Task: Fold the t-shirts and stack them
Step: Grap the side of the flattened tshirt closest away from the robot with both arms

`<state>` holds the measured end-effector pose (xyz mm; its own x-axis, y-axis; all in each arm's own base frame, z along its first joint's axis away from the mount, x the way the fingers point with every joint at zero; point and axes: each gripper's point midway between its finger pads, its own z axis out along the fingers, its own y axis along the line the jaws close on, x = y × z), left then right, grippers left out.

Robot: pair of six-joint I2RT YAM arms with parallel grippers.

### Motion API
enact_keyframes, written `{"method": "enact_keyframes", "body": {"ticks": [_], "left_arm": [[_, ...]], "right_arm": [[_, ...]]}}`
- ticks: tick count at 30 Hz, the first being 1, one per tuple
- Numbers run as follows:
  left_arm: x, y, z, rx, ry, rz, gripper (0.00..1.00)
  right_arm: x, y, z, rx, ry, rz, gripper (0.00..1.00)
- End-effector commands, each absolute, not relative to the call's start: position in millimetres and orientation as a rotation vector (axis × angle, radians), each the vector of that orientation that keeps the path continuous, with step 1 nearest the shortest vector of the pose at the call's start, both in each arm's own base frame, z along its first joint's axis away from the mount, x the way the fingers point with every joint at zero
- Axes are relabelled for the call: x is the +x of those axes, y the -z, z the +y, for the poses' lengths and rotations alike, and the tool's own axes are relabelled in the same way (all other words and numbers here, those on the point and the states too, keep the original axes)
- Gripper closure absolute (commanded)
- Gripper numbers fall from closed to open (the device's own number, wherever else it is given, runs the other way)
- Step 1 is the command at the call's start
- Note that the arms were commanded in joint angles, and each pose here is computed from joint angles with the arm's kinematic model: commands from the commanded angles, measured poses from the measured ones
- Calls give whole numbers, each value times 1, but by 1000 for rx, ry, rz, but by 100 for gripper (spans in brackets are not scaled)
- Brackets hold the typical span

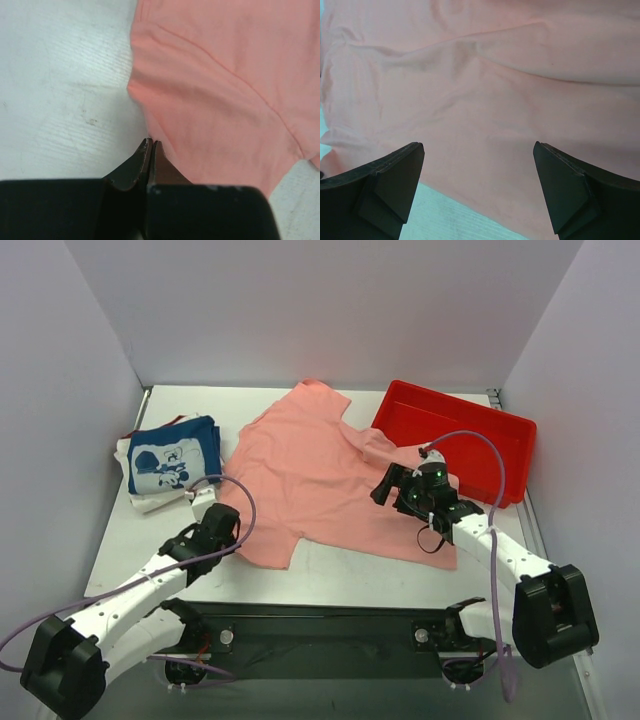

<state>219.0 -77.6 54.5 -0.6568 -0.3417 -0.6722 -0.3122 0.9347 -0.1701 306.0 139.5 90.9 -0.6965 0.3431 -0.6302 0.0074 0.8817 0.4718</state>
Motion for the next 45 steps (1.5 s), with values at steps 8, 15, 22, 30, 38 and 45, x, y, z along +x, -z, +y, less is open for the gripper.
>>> {"method": "enact_keyframes", "body": {"ticks": [8,15,22,30,38,45], "left_arm": [[257,-80,-80,-307,175,2253,100],[256,-73,-83,-302,206,2274,100],[249,-74,-84,-286,211,2264,100],[246,-82,-83,-287,200,2230,100],[246,-77,-77,-331,144,2251,100],[245,-77,-78,-329,152,2251,100]], "right_arm": [[279,-14,139,298,-317,2503,5],[274,4,178,234,-281,2552,5],[264,-7,176,200,-161,2530,5],[232,-29,98,379,117,2468,0],[201,-20,27,767,190,2373,0],[190,-24,-7,970,224,2277,0]]}}
